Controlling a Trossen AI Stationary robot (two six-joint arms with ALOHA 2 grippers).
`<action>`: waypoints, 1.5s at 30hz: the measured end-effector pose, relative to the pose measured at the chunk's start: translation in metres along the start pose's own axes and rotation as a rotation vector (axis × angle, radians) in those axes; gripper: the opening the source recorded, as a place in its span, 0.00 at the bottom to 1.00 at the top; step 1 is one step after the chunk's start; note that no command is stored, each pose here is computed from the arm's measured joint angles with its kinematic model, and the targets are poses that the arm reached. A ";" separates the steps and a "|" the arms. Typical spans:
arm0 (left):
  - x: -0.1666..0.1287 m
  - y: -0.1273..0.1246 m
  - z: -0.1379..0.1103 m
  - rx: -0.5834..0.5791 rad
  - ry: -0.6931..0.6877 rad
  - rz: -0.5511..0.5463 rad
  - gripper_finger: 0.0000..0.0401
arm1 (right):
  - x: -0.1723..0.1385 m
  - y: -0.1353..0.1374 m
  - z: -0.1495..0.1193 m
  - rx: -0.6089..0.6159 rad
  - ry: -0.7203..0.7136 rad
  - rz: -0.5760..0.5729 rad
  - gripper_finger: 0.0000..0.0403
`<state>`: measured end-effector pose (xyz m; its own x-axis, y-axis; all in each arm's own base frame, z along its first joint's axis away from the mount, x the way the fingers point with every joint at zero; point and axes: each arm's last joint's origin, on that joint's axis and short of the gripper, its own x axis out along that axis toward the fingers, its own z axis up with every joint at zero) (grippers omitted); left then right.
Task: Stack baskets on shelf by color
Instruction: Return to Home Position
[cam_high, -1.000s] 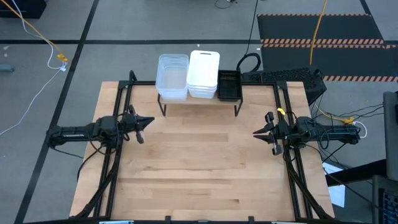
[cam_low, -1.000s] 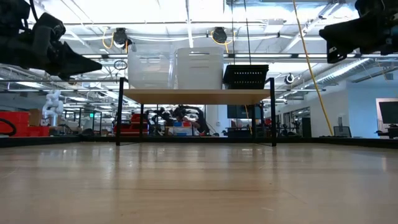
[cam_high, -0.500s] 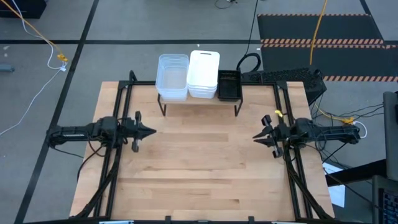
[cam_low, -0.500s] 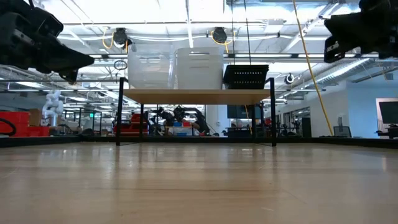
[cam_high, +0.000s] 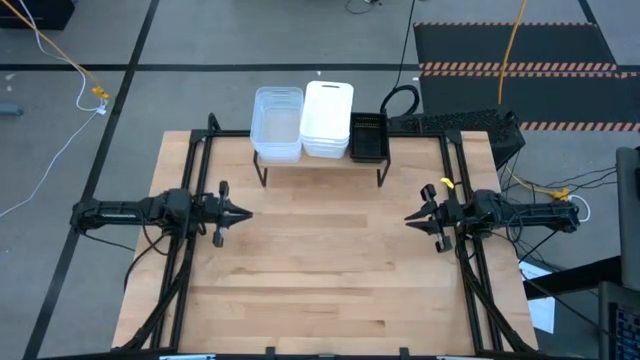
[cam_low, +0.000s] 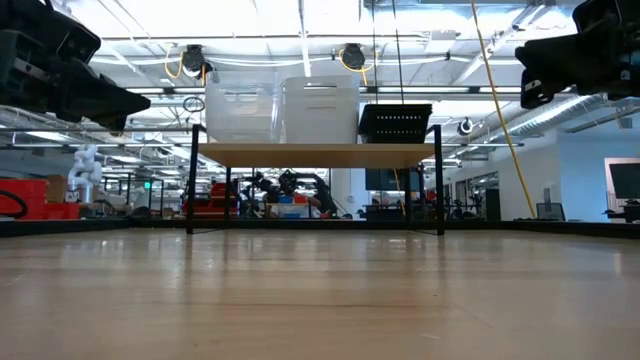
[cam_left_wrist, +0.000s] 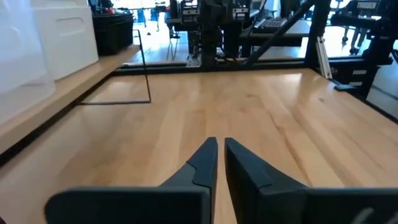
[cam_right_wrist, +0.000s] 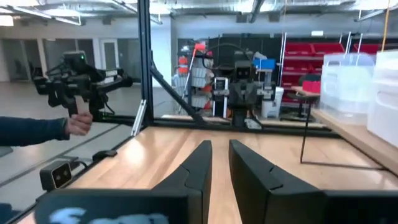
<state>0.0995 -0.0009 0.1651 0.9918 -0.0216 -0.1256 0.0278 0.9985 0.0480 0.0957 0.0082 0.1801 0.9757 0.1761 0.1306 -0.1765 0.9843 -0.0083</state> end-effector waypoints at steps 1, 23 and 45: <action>0.000 0.000 0.000 0.003 0.000 0.000 0.09 | 0.000 0.000 0.000 0.000 0.004 0.000 0.12; 0.000 0.000 0.000 -0.003 -0.002 0.000 0.10 | 0.000 0.000 0.000 -0.002 -0.001 0.000 0.12; 0.000 0.000 0.000 -0.004 -0.002 0.001 0.10 | 0.000 0.000 0.000 -0.002 -0.001 0.000 0.12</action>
<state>0.0995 -0.0009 0.1651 0.9921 -0.0208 -0.1238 0.0265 0.9987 0.0446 0.0958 0.0082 0.1802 0.9755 0.1761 0.1320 -0.1763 0.9843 -0.0101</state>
